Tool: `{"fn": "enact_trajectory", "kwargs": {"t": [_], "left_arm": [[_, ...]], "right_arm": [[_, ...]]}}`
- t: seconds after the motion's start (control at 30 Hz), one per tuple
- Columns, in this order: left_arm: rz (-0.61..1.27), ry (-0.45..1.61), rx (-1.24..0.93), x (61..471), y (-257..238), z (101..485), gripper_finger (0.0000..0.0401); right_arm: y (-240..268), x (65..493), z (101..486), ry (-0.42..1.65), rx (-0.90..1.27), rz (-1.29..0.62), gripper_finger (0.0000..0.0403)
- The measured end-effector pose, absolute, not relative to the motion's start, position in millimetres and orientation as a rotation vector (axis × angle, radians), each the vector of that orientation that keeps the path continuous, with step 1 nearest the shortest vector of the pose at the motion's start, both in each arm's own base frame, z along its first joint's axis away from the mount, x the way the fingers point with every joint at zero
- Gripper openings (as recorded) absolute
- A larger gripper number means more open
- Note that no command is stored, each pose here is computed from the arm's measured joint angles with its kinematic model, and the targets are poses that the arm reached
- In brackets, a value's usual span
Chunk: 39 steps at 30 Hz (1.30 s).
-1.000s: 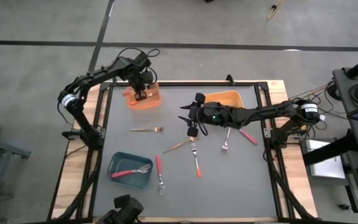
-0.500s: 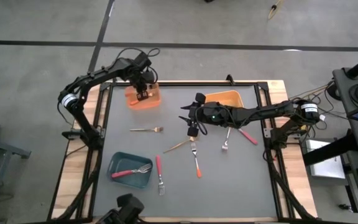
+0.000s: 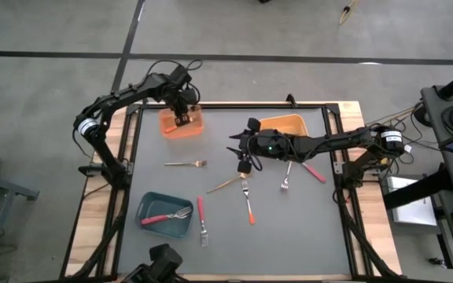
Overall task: Sort silverware by color (type)
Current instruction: Put the orange fork into the orange bin
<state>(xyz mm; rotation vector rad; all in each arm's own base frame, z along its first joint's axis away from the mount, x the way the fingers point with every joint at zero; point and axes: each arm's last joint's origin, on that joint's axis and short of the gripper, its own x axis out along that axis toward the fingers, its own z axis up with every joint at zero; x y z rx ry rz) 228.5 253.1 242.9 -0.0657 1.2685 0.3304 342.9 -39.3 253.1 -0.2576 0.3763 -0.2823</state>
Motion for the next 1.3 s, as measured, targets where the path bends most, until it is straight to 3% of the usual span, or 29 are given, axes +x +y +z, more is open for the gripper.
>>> {"fn": "enact_trajectory", "kwargs": {"t": [1.3], "left_arm": [[0.374,1.239,-0.099,228.2,252.9,225.7,0.0015]], "right_arm": [[-39.4,341.8,250.1,0.385,-0.256,-0.283,0.0173]]}}
